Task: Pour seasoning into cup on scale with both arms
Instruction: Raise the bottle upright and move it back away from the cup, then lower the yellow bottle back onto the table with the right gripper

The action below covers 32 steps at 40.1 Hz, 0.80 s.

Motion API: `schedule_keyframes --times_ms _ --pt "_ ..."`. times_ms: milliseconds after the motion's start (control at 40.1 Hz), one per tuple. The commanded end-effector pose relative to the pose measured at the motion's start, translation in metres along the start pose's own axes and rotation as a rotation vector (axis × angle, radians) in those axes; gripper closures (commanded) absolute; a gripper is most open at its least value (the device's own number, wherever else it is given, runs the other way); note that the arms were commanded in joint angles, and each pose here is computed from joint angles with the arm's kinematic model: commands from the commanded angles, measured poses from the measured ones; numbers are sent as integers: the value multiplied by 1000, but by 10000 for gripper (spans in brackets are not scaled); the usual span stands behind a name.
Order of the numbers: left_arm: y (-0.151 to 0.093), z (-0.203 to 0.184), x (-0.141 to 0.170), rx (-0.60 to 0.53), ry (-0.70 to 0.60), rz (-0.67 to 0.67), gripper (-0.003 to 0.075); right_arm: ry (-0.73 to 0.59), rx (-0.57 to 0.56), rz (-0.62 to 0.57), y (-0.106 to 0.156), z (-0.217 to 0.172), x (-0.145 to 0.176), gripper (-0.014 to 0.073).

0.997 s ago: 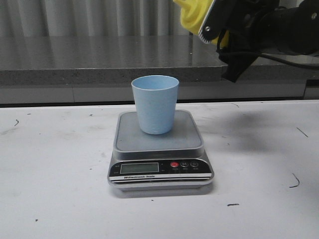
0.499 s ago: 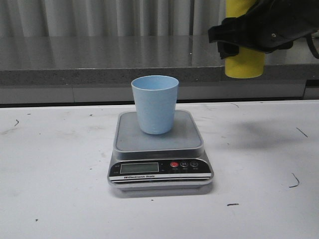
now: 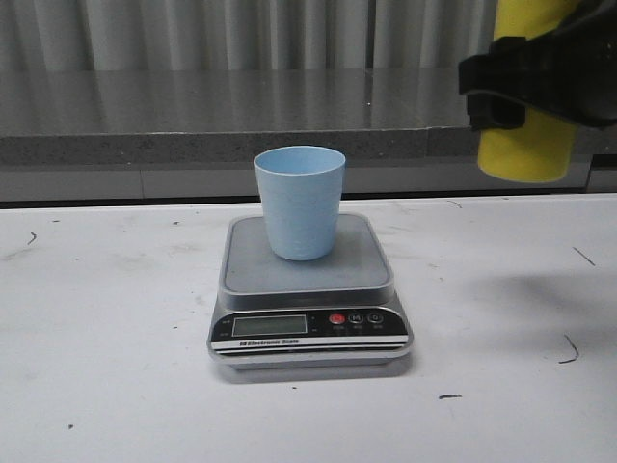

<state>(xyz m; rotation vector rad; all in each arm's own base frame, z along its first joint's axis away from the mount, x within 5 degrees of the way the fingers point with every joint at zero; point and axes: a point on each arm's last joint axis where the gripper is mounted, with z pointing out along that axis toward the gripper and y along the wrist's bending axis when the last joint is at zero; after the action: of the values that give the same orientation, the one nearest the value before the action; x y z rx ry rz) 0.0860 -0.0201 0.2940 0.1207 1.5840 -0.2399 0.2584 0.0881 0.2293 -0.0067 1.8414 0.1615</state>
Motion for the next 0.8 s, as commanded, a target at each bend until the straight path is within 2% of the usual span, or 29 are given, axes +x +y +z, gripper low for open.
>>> schedule_keyframes --times_ms 0,175,424,524,648,773 --pt "-1 -1 -17 7 -109 -16 740 -177 13 16 -3 -14 -14 405" --pt "-1 -1 -17 7 -109 -16 740 -189 51 1 -9 -15 3 405" --pt "-1 -1 -17 7 -109 -16 740 -161 99 -42 -11 6 27 404" --pt "-1 -1 -17 7 -109 -16 740 -161 115 -19 -12 13 37 404" --pt "-1 -1 -17 7 -109 -16 740 -152 91 37 -10 20 47 404" --pt "-1 -1 -17 7 -109 -16 740 -166 50 19 -6 25 52 404"
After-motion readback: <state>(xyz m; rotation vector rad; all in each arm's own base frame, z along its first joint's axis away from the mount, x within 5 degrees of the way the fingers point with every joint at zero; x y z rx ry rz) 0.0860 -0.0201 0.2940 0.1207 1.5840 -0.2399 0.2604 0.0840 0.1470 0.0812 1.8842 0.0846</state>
